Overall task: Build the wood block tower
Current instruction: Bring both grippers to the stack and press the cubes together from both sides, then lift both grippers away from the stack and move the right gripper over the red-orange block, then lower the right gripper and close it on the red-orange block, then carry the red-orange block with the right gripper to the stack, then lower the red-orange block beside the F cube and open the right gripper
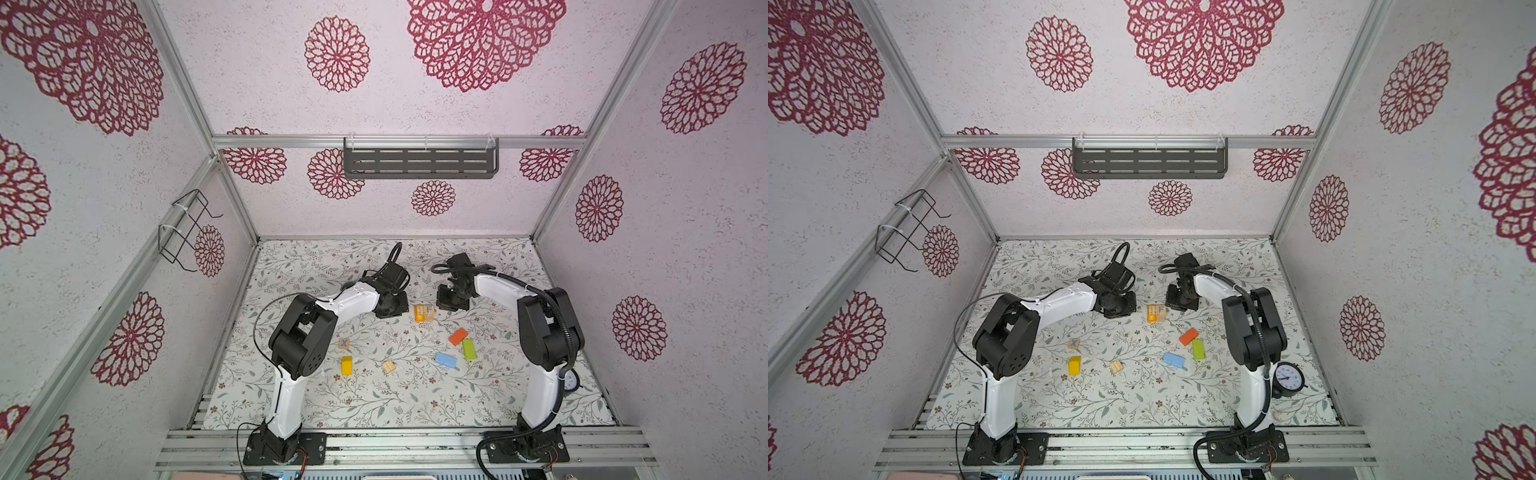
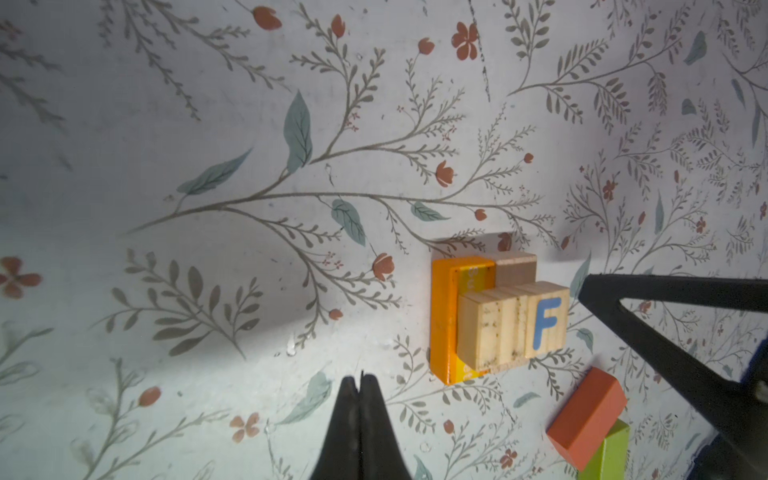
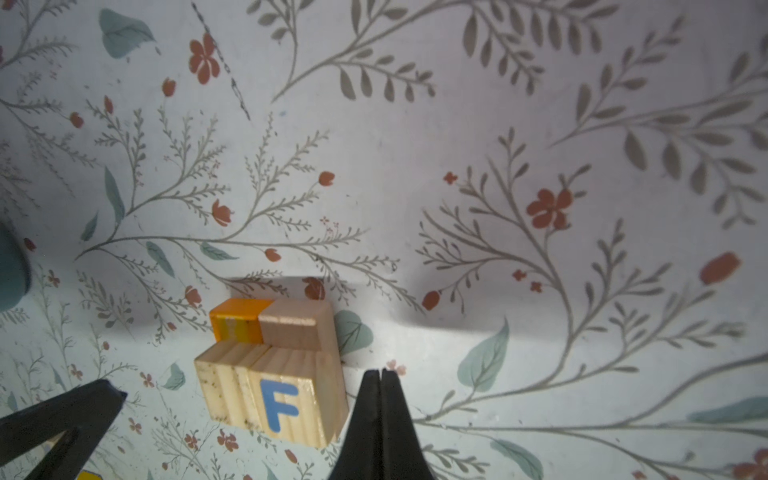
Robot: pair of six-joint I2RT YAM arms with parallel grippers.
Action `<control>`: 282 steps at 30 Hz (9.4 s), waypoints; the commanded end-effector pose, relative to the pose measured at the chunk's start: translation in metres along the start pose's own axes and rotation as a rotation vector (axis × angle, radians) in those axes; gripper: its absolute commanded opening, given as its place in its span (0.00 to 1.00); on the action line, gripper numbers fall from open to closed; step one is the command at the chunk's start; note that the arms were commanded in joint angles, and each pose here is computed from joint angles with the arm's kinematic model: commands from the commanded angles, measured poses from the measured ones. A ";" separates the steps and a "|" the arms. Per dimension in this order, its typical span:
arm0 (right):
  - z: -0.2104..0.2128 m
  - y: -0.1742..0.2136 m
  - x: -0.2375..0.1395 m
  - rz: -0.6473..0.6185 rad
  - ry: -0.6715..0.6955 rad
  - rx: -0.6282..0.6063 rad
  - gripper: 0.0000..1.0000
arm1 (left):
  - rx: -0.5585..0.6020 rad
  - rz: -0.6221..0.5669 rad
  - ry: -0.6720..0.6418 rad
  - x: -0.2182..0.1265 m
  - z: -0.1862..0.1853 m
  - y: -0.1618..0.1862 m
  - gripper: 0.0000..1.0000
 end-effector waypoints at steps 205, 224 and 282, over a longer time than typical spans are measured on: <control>0.057 0.053 -0.069 -0.057 0.269 -0.164 0.17 | -0.005 -0.231 0.032 -0.150 0.077 0.028 0.93; 0.089 0.033 -0.038 -0.002 0.200 -0.242 0.19 | -0.050 -0.229 0.007 -0.148 0.088 0.014 0.93; 0.086 0.041 -0.008 0.064 0.234 -0.248 0.23 | -0.056 -0.193 0.013 -0.133 0.092 0.015 0.93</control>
Point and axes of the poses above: each gripper's point midway between its finger pads, its own x axis out along the fingers, its own z axis along the line the jaws close on, y = z × x, the point moved 2 cm from there along -x, back along the fingers, and after that the axes turned 9 degrees about -x, right-handed, at the moved point
